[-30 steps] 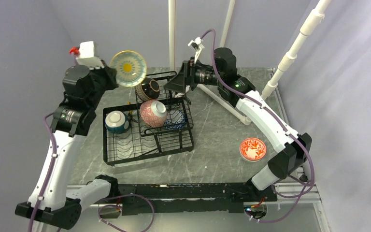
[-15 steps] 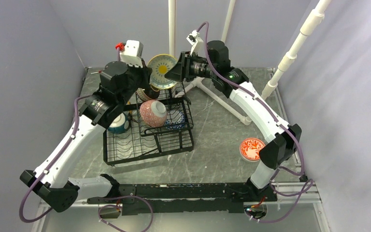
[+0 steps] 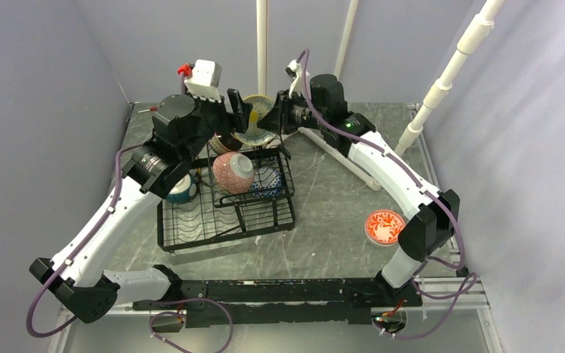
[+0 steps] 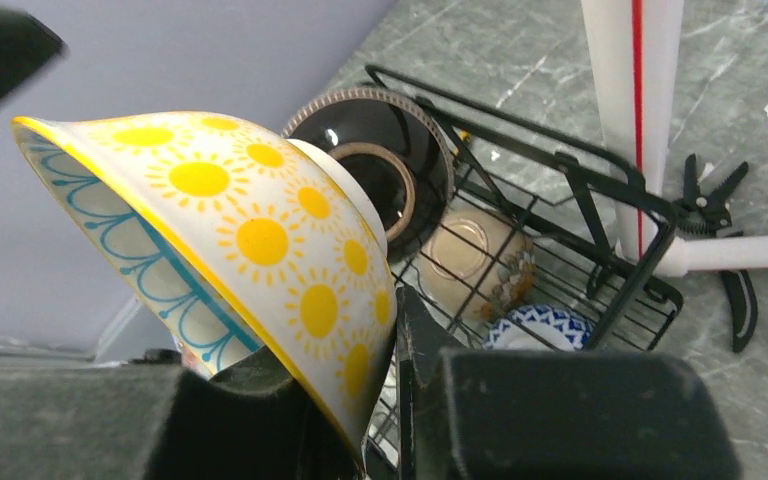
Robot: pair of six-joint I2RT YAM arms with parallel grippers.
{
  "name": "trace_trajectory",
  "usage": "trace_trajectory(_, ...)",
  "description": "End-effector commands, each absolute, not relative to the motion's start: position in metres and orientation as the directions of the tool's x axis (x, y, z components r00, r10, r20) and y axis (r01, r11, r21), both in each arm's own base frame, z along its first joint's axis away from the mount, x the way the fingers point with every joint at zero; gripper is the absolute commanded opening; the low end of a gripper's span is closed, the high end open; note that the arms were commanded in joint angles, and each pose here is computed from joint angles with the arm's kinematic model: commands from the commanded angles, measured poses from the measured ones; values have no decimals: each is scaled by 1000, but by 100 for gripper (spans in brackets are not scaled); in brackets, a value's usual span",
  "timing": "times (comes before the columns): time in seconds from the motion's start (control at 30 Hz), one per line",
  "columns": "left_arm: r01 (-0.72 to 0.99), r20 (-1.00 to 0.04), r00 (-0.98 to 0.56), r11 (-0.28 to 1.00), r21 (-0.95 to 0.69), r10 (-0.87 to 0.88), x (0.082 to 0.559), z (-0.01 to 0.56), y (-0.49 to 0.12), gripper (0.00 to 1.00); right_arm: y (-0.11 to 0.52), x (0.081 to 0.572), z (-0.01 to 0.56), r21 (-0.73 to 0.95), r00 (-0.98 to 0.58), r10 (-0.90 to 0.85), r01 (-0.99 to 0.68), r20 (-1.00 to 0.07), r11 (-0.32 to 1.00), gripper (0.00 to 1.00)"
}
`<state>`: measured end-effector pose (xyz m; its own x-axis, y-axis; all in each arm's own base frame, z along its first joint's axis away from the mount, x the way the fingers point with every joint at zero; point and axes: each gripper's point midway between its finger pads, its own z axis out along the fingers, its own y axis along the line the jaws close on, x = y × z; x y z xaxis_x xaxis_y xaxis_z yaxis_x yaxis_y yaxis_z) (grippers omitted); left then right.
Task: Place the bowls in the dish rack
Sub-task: Turn the bowl upside down on the dish rack.
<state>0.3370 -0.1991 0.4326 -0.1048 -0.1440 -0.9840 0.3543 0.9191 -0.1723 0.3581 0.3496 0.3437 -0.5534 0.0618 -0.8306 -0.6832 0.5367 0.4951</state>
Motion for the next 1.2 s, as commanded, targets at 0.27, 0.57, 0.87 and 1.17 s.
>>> trace_trajectory(0.27, 670, -958, -202, 684, -287, -205, 280, 458, -240, 94, 316, 321, 428, 246, -229, 90, -902, -969, 355, 0)
trace_trajectory(0.57, 802, -927, -317, 465, -376, -202, 261, 462, -240, 93, 313, 281, 441, 189, -186, 36, -970, -982, 156, 0)
trace_trajectory(0.87, 823, -901, -398, 367, -434, -175, 264, 453, -256, 83, 314, 288, 439, 232, -229, 34, -955, -973, 187, 0)
trace_trajectory(1.17, 797, -898, -413, 419, -436, -151, 277, 441, -265, 80, 320, 296, 426, 304, -307, 14, -934, -952, 186, 0)
